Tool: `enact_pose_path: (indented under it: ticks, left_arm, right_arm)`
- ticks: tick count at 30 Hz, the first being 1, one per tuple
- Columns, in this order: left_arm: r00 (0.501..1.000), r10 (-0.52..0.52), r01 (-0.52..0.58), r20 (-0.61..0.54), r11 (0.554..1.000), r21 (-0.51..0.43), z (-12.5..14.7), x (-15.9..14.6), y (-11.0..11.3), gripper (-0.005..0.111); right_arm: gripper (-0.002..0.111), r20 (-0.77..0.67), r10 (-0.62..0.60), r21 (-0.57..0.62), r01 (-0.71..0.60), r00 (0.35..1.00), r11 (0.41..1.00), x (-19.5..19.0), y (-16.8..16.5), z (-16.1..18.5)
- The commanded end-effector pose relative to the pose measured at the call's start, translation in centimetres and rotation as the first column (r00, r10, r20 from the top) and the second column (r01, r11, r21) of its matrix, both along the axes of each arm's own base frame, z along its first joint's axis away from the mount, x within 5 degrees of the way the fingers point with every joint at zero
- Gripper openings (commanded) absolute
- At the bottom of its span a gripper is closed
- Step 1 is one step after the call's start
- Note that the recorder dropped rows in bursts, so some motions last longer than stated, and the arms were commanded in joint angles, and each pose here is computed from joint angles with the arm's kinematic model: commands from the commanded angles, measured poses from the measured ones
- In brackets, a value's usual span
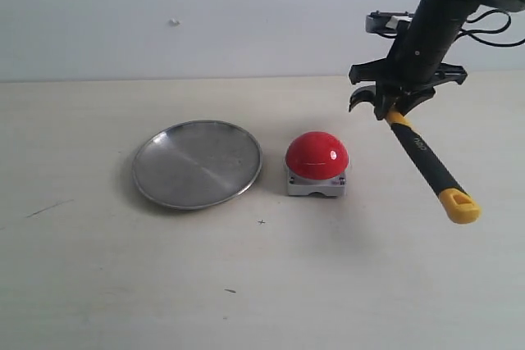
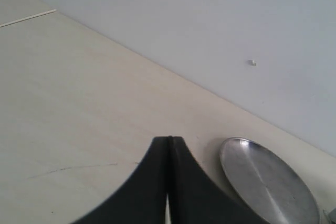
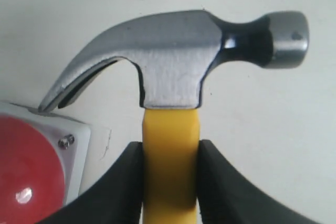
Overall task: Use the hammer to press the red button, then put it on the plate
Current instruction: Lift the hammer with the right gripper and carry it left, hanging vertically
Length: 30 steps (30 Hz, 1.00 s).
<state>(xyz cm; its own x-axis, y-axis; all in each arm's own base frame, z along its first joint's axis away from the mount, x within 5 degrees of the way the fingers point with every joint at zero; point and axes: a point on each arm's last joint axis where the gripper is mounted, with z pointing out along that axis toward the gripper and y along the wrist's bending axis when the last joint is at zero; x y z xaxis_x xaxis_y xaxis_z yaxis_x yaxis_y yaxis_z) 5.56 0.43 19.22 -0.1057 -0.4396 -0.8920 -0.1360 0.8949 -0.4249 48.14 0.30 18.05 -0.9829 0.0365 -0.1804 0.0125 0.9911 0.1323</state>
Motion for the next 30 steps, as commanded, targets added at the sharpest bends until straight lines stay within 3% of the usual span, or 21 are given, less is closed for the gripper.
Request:
enact_pose_path:
  ticks: [1,4,8,15,26,30]
  left_arm:
    - [1.000,0.001,-0.001,0.004,1.000,-0.005,-0.1,0.0,0.0,0.000]
    - [1.000,0.001,-0.001,0.004,1.000,-0.005,-0.1,0.0,0.0,0.000]
    - [1.000,0.001,-0.001,0.004,1.000,-0.005,-0.1,0.0,0.0,0.000]
    - [1.000,0.001,-0.001,0.004,1.000,-0.005,-0.1,0.0,0.0,0.000]
    - [1.000,0.001,-0.001,0.012,1.000,-0.003,0.0,0.0,0.0,0.000]
    - [0.990,-0.004,-0.003,0.139,0.999,0.046,1.2,0.1,0.0,0.000]
  right_arm:
    - [0.000,0.145,-0.031,0.000,0.031,0.989,1.000,-3.6,-0.3,2.9]
    - [0.000,0.192,-0.045,0.024,0.041,0.980,0.999,-7.3,0.0,3.8]
    - [0.000,0.244,-0.075,0.144,0.040,0.967,0.989,-12.2,1.1,5.1]
    - [0.000,0.383,-0.179,0.398,0.013,0.906,0.917,-20.6,3.1,6.9]
    - [0.000,0.485,-0.303,0.583,-0.045,0.820,0.811,-25.1,4.2,8.3]
    - [0.000,0.494,-0.343,0.645,-0.073,0.799,0.761,-25.8,4.5,7.9]
